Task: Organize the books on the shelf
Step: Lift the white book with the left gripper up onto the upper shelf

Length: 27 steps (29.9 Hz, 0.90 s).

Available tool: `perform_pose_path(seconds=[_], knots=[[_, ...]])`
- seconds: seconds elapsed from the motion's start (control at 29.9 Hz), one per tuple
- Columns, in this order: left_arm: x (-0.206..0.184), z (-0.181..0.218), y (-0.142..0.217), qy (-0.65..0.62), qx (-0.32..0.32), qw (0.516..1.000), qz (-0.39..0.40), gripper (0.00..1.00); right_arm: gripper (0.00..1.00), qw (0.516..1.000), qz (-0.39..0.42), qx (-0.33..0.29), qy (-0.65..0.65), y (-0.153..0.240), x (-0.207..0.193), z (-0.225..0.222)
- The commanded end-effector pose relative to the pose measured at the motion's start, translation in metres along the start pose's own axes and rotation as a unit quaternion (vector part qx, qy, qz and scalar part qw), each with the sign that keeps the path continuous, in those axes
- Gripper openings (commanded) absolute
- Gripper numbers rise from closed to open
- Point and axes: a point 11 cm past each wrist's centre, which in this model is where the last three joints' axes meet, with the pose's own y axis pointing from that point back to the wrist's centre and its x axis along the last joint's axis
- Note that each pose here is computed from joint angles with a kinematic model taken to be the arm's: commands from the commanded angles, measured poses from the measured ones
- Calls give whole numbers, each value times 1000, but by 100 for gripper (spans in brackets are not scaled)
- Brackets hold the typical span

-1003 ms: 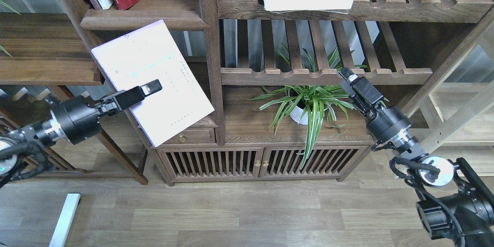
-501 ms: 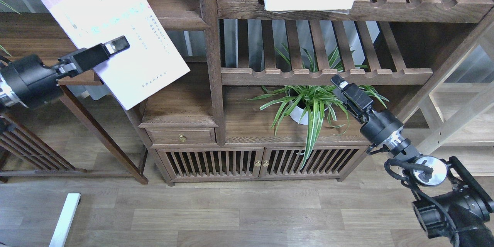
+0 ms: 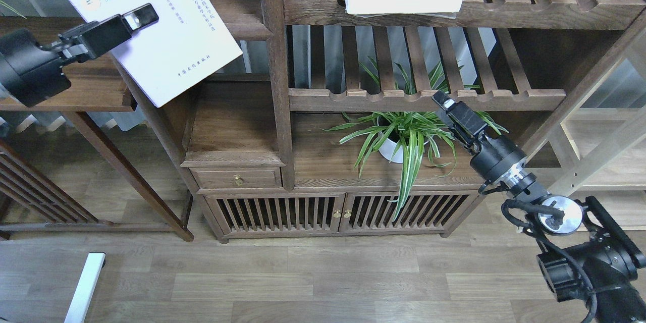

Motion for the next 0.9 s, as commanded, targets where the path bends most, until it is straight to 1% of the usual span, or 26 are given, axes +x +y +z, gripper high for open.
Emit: perform_pose_path(seconds=[0.0,0.27,0.8,0.87], knots=[[6,6,1,-17,1,1000,15,0,87,1000,3,1,-2,1,2,0],[10,15,8,-25,-5,999,27,0,89,1000,4,2,-2,2,2,0],[3,61,-5,-100,-18,994,35,3,89,1000,2,-2,-2,0,2,2],[5,60,-6,-105,-13,993,43,3,89,1000,2,-2,-2,0,2,2]])
